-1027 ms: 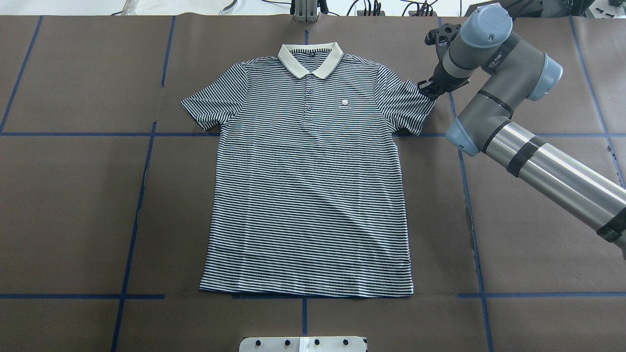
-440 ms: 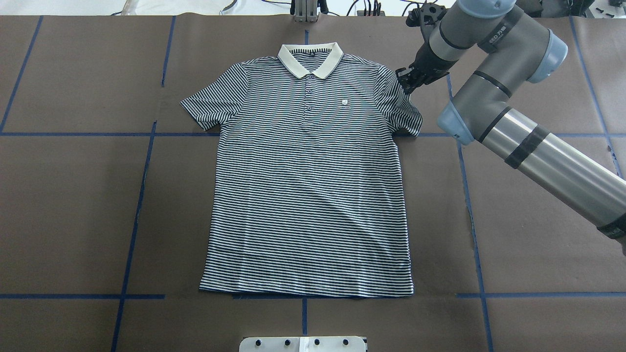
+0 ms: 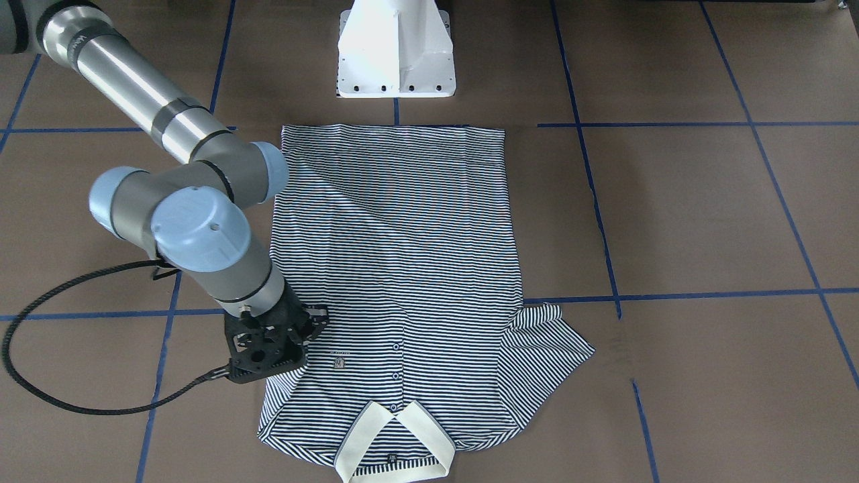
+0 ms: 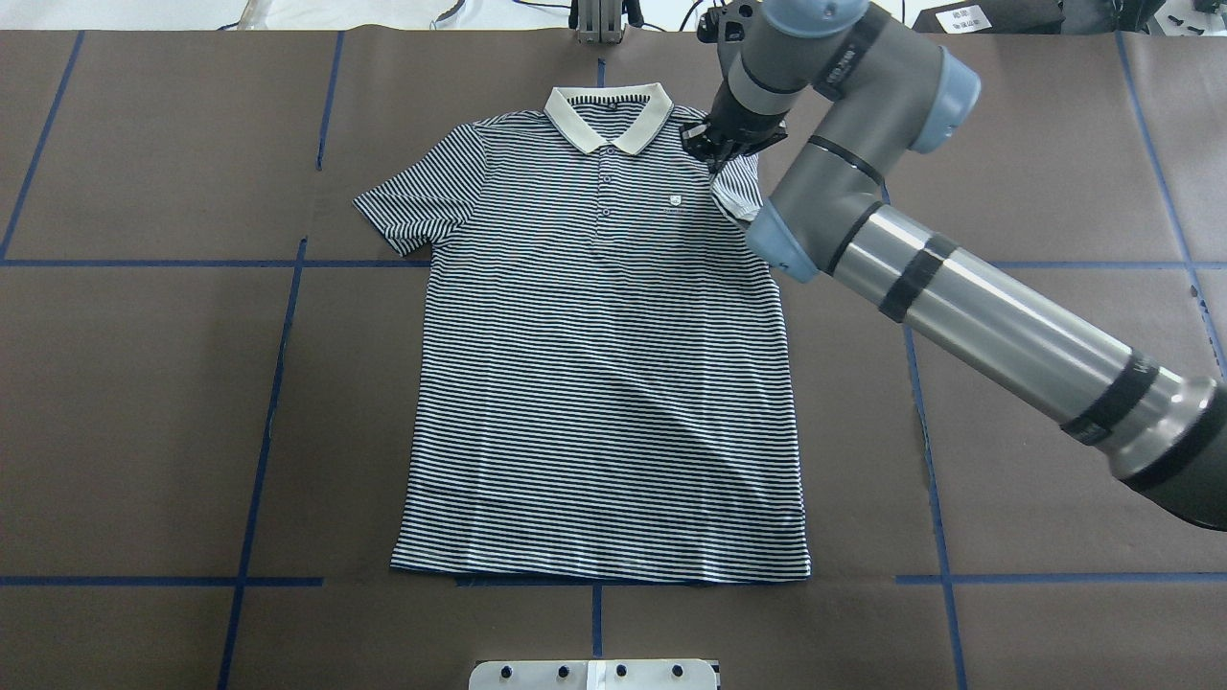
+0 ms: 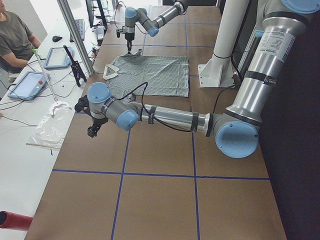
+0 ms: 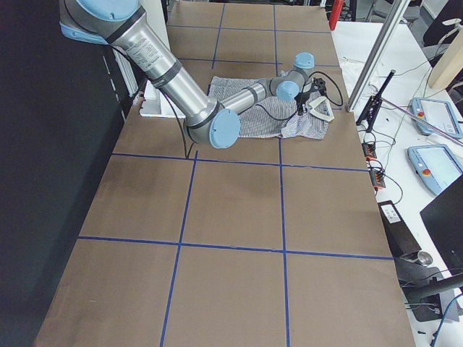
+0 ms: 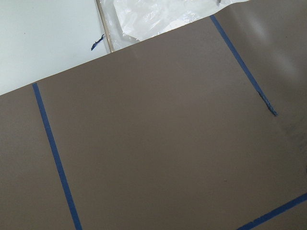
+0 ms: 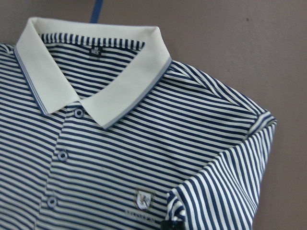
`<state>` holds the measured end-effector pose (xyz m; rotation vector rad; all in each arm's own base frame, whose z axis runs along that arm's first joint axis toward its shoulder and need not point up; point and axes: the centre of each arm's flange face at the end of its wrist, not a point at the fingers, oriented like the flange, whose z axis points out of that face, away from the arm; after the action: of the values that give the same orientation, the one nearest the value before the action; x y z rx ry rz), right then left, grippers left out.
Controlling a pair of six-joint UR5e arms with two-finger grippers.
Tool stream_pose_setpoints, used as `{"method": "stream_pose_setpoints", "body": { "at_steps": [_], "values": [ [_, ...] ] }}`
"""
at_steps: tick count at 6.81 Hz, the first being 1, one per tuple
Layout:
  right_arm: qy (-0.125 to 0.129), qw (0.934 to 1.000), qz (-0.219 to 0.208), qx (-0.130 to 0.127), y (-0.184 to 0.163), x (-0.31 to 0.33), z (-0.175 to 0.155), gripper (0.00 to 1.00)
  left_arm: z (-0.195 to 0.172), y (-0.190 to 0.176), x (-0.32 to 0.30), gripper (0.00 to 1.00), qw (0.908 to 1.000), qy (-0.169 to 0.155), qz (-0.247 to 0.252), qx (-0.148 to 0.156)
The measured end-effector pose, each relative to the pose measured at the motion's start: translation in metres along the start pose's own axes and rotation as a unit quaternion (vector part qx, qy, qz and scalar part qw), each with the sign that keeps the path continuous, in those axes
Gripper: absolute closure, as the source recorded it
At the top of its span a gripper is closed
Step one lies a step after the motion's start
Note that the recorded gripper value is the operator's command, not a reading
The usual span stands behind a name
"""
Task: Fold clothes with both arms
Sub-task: 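Fold the sleeve inward over the shirt body with the right gripper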
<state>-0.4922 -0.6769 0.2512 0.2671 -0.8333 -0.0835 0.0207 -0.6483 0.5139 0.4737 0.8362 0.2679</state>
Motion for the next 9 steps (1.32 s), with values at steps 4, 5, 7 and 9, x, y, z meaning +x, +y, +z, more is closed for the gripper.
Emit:
{"method": "stream_pose_setpoints", "body": {
  "at_steps": [4, 5, 7, 9],
  "values": [
    [0.056, 0.9973, -0.011, 0.045, -0.008, -0.043, 0.047, 0.00, 0.001, -0.003, 0.003, 0.00, 1.0000, 0.001, 0.002, 0.001],
    [0.055, 0.9973, -0.012, 0.048, -0.006, -0.043, 0.048, 0.00, 0.002, -0.007, 0.008, 0.00, 1.0000, 0.003, 0.001, 0.002],
    [0.038, 0.9992, -0.001, 0.015, -0.002, -0.035, 0.026, 0.00, 0.020, -0.046, 0.067, 0.00, 0.9989, 0.019, -0.043, 0.007],
    [0.018, 0.9974, 0.036, -0.059, 0.031, 0.001, -0.031, 0.00, 0.043, -0.093, 0.171, 0.01, 0.9921, 0.029, -0.120, 0.023]
  ]
}}
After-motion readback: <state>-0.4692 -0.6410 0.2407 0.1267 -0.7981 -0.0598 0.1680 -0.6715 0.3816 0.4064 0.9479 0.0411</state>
